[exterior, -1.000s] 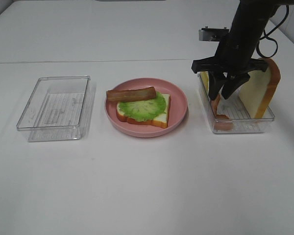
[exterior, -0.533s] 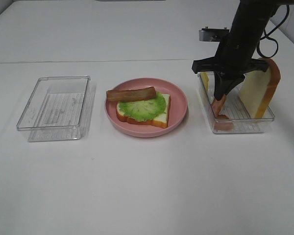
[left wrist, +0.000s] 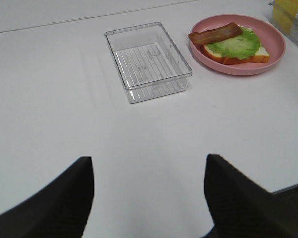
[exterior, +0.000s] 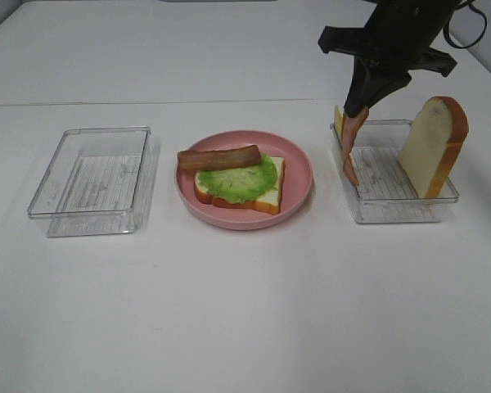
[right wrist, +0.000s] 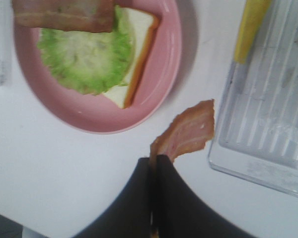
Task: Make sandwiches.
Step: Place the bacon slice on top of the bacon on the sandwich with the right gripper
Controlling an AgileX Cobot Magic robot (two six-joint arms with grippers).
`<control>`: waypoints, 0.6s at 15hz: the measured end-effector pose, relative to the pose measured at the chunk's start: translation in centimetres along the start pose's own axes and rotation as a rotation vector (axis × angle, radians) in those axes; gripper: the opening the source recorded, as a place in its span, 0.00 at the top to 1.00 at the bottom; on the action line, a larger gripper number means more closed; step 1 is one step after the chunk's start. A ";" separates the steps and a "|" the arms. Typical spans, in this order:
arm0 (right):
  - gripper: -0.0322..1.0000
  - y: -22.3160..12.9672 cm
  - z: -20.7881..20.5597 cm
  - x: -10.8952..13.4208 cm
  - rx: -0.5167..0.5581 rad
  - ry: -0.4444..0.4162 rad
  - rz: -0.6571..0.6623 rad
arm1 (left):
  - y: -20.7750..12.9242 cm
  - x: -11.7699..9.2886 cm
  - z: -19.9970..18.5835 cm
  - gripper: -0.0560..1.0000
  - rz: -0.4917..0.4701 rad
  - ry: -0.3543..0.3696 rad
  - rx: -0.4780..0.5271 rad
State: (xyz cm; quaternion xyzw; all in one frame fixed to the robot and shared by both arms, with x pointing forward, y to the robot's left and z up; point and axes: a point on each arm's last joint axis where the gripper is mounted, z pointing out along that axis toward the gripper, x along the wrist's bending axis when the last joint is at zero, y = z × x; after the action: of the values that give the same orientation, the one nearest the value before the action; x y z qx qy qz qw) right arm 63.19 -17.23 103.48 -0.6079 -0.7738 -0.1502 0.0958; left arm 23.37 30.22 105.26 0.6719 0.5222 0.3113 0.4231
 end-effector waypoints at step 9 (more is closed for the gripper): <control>0.97 0.9 -2.1 4.2 -0.183 0.374 -0.070 | 0.0 0.0 0.0 0.36 0.000 0.000 0.000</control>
State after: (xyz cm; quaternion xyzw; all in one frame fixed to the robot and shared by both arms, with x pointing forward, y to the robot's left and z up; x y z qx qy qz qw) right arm 62.95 -13.99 106.93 -0.5484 -0.7464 -0.3331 0.1767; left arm 23.37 30.22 105.26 0.6719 0.5222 0.3113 0.4231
